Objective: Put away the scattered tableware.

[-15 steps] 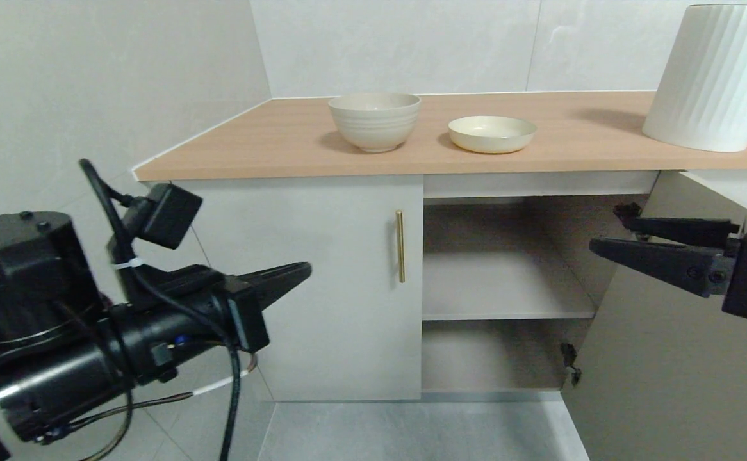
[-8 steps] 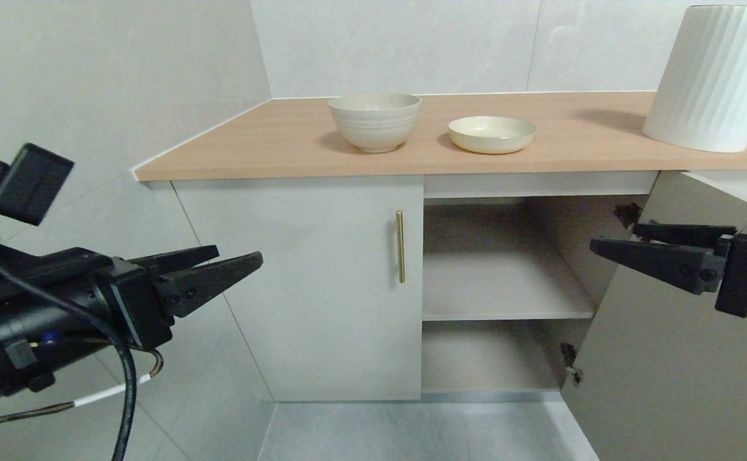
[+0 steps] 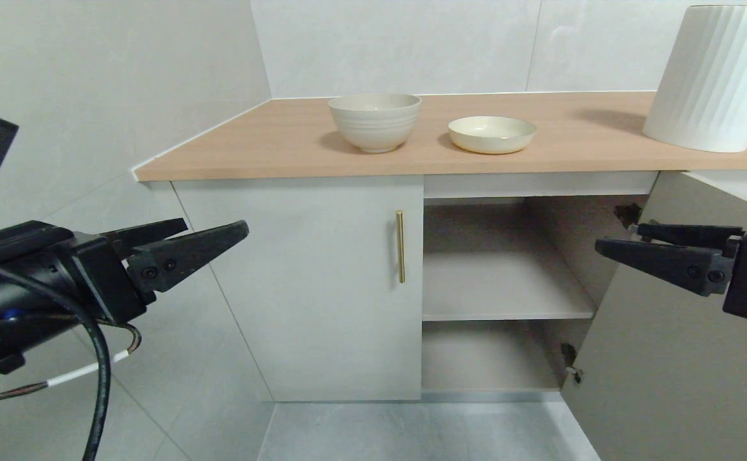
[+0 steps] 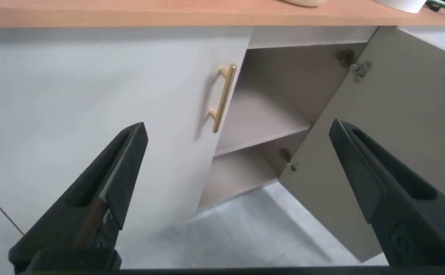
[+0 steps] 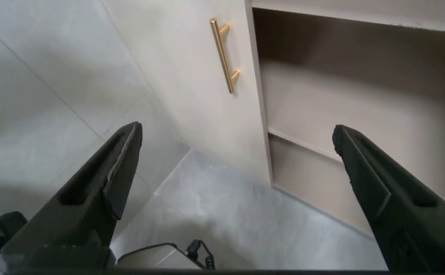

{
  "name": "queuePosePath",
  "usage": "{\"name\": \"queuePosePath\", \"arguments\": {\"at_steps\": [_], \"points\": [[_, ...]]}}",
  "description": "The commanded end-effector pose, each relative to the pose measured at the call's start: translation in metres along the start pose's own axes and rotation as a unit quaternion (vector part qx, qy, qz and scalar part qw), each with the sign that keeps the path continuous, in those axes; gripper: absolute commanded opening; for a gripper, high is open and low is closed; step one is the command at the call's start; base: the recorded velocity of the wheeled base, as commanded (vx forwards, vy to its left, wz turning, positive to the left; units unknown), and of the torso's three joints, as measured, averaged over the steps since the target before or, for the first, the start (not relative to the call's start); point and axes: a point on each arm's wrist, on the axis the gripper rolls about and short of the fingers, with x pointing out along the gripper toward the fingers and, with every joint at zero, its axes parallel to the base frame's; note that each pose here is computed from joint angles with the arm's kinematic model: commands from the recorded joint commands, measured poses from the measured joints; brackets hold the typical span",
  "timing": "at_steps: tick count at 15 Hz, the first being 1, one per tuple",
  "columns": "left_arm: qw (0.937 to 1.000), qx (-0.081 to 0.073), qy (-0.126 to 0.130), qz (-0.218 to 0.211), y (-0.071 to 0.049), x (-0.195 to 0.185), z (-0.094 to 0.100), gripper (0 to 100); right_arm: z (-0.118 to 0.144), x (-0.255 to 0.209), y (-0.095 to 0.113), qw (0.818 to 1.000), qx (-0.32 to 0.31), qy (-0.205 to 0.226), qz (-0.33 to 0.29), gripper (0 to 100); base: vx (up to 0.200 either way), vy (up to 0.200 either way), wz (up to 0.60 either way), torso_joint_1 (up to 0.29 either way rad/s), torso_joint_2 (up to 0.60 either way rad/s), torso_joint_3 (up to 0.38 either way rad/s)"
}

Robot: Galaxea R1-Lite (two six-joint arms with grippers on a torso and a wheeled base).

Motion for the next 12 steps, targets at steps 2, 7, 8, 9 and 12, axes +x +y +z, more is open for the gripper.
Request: {"name": "queuePosePath", "arguments": {"at_steps": [2, 7, 8, 9, 12], "points": [[1.0000, 0.000, 0.004, 0.000, 0.000, -0.002, 0.000, 100, 0.001, -0.002, 0.001, 1.000, -0.001, -0.004, 0.002, 100, 0.000, 0.000, 0.00, 0.000, 0.00, 0.000], [0.9997, -0.003, 0.023, 0.001, -0.003, -0.009, 0.005, 100, 0.001, -0.006, 0.002, 1.000, 0.000, 0.002, 0.003, 100, 0.200, 0.000, 0.00, 0.000, 0.00, 0.000], [0.9997, -0.003, 0.024, 0.001, -0.003, -0.008, 0.004, 100, 0.001, -0.007, 0.002, 1.000, -0.001, 0.002, 0.002, 100, 0.200, 0.000, 0.00, 0.002, 0.00, -0.002], [0.9997, -0.003, 0.023, 0.001, -0.003, -0.009, 0.005, 100, 0.001, -0.007, 0.002, 1.000, -0.001, 0.002, 0.003, 100, 0.200, 0.000, 0.00, -0.002, 0.00, 0.002], [0.9998, -0.005, 0.019, -0.002, -0.003, -0.011, 0.006, 100, -0.002, -0.014, 0.004, 1.000, -0.004, -0.004, 0.009, 100, 0.133, 0.000, 0.00, 0.000, 0.00, 0.000]]}}
